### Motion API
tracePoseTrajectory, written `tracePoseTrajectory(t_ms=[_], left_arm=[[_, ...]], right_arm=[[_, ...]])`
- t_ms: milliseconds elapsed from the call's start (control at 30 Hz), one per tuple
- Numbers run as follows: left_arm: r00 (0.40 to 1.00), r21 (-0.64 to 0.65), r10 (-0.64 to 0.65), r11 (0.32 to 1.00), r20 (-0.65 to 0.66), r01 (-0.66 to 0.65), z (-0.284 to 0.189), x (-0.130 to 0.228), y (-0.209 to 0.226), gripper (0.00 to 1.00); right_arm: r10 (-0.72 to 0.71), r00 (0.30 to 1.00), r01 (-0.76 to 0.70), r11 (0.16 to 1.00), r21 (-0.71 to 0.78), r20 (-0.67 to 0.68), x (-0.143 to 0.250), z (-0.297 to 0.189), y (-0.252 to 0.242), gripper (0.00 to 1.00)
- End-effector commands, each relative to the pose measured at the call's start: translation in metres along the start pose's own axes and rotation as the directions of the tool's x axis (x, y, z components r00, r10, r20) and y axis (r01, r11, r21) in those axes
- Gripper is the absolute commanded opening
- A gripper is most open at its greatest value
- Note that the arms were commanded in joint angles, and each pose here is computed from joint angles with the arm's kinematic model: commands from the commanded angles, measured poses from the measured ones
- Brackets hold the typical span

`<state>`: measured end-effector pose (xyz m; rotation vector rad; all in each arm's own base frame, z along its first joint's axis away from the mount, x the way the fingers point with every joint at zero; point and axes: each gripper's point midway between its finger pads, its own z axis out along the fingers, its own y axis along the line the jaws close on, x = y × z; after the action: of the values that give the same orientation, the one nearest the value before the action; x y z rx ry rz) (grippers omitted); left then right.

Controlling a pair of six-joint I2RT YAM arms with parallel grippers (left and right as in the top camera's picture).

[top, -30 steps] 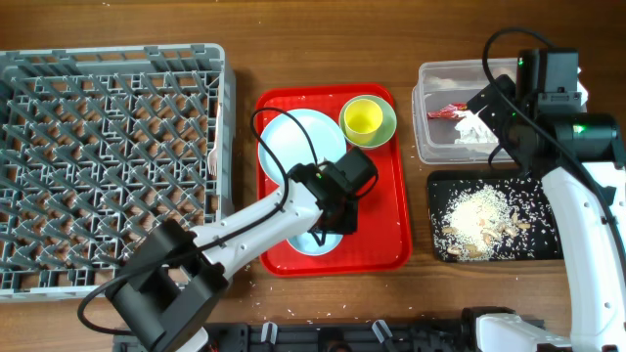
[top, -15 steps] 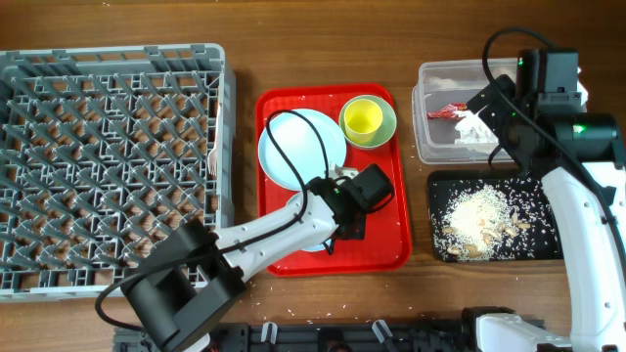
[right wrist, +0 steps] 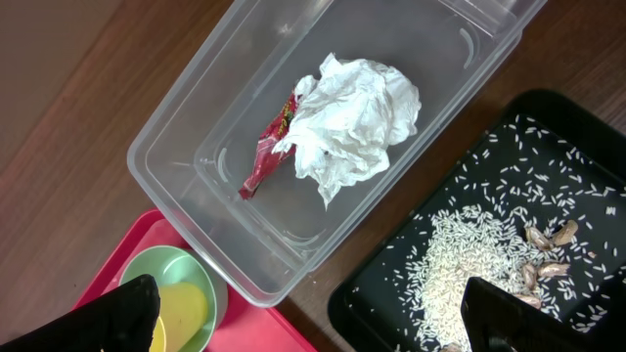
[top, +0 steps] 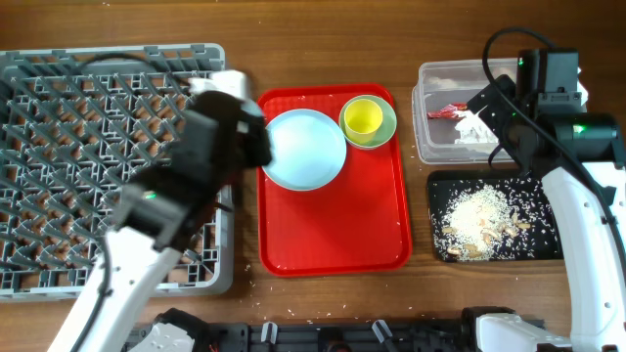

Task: Sort waste into correct bins and load items into the dishwasher rack
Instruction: 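Carry the small bowl to the rack and set it down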

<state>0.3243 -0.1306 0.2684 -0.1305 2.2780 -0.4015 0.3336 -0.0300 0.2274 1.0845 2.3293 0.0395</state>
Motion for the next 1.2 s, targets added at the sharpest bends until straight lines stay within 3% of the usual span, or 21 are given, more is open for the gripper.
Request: tracePoseTrajectory(t_ms=[0,100,267,333,400,633,900,1033,1067,1100,1133,1167], left_arm=[[0.996,-0.013,-0.051,0.999,0.074,0.052,-0.004,-0.038,0.045,0.04],[0.973,0.030,-0.200,0.980,0.114,0.198,0.003,-0.070,0.102,0.04],[0.917,0.193,-0.389,0.910,0.088,0.368,0.012,-0.089,0.183,0.04],[0.900,0.362,-0.434,0.847,0.046,0.390,0.012,-0.094,0.201,0.04],[0.882,0.539,-0.471,0.741,-0.011,0.402,0.010,-0.096,0.220,0.04],[0.758,0.548,-0.643,0.598,-0.108,0.585,0.034,-0.062,0.300,0.04],[0.590,0.483,-0.790,0.456,-0.167,0.747,0.016,-0.041,0.329,0.04],[0.535,0.466,-0.825,0.408,-0.179,0.785,0.009,-0.034,0.338,0.06],[0.521,0.462,-0.834,0.395,-0.183,0.794,0.007,-0.032,0.339,0.12],[0.510,0.459,-0.841,0.387,-0.179,0.800,0.004,-0.031,0.343,0.28],[0.498,0.456,-0.848,0.377,-0.181,0.806,0.003,-0.029,0.344,0.94],[0.479,0.450,-0.858,0.358,-0.187,0.818,0.001,-0.026,0.346,1.00]], right_arm=[[0.015,0.999,-0.015,1.000,-0.004,0.035,-0.008,-0.008,-0.001,0.99],[0.015,0.999,-0.015,1.000,-0.005,0.035,-0.008,-0.008,-0.001,1.00],[0.015,0.999,-0.015,1.000,-0.004,0.035,-0.008,-0.008,-0.001,1.00],[0.015,0.999,-0.015,1.000,-0.004,0.035,-0.008,-0.008,-0.001,1.00],[0.015,0.999,-0.014,1.000,-0.004,0.035,-0.008,-0.008,-0.001,1.00],[0.015,0.999,-0.014,1.000,-0.004,0.035,-0.008,-0.008,-0.001,1.00],[0.015,0.999,-0.015,1.000,-0.004,0.035,-0.008,-0.008,-0.001,1.00],[0.014,0.999,-0.014,1.000,-0.004,0.035,-0.007,-0.008,-0.001,1.00],[0.015,0.999,-0.015,1.000,-0.004,0.035,-0.008,-0.008,-0.001,1.00],[0.014,0.999,-0.014,1.000,-0.004,0.035,-0.007,-0.008,-0.001,1.00],[0.015,0.999,-0.014,1.000,-0.004,0.035,-0.008,-0.008,-0.001,1.00],[0.014,0.999,-0.014,1.000,-0.002,0.033,-0.007,-0.007,-0.001,1.00]])
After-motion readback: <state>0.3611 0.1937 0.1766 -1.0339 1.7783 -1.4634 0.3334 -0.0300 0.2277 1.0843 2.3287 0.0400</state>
